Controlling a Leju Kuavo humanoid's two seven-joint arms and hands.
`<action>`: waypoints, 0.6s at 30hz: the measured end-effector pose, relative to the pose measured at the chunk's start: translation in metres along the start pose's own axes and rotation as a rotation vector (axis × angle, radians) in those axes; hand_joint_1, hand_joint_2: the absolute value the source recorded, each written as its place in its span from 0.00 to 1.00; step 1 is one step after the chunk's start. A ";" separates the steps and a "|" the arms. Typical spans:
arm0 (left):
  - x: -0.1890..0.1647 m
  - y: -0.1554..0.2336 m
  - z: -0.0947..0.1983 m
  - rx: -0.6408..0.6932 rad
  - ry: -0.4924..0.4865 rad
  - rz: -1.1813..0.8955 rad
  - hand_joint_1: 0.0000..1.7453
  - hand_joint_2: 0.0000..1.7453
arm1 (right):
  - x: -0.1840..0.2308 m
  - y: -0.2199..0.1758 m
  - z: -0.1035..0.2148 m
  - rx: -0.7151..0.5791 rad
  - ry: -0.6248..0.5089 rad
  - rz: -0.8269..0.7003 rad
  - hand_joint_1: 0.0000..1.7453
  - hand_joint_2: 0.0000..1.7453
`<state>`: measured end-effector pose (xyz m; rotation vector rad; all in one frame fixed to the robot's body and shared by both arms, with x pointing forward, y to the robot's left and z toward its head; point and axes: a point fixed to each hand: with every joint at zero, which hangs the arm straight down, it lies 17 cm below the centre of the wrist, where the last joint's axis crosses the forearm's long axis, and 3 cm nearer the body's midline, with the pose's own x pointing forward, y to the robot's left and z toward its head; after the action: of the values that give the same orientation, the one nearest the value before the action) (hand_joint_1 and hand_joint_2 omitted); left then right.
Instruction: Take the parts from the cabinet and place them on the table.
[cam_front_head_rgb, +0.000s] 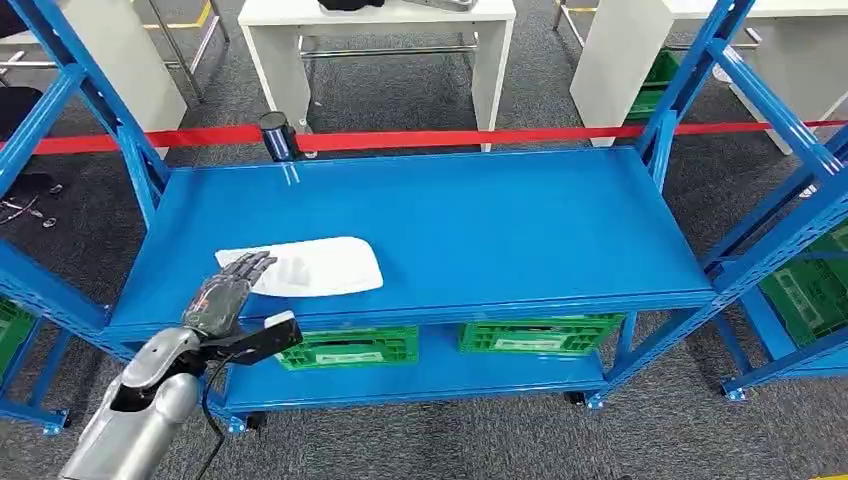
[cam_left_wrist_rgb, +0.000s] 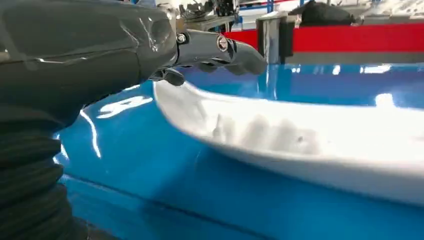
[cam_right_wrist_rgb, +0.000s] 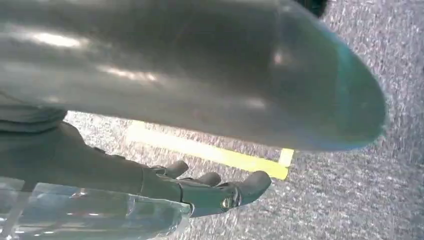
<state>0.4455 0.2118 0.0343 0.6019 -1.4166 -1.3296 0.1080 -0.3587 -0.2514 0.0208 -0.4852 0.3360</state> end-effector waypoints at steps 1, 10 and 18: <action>-0.001 -0.002 0.001 -0.004 0.002 0.003 0.00 1.00 | 0.000 0.000 0.000 0.001 0.000 0.000 0.00 0.00; 0.002 0.000 -0.002 0.000 -0.009 -0.014 0.00 1.00 | 0.006 -0.001 -0.002 -0.002 -0.010 -0.006 0.00 0.00; 0.006 0.011 -0.016 0.005 -0.023 -0.040 0.00 1.00 | 0.007 0.000 -0.003 0.008 0.002 0.006 0.00 0.00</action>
<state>0.4614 0.2028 0.0439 0.6234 -1.4338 -1.3688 0.1151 -0.3559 -0.2509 0.0265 -0.4825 0.3437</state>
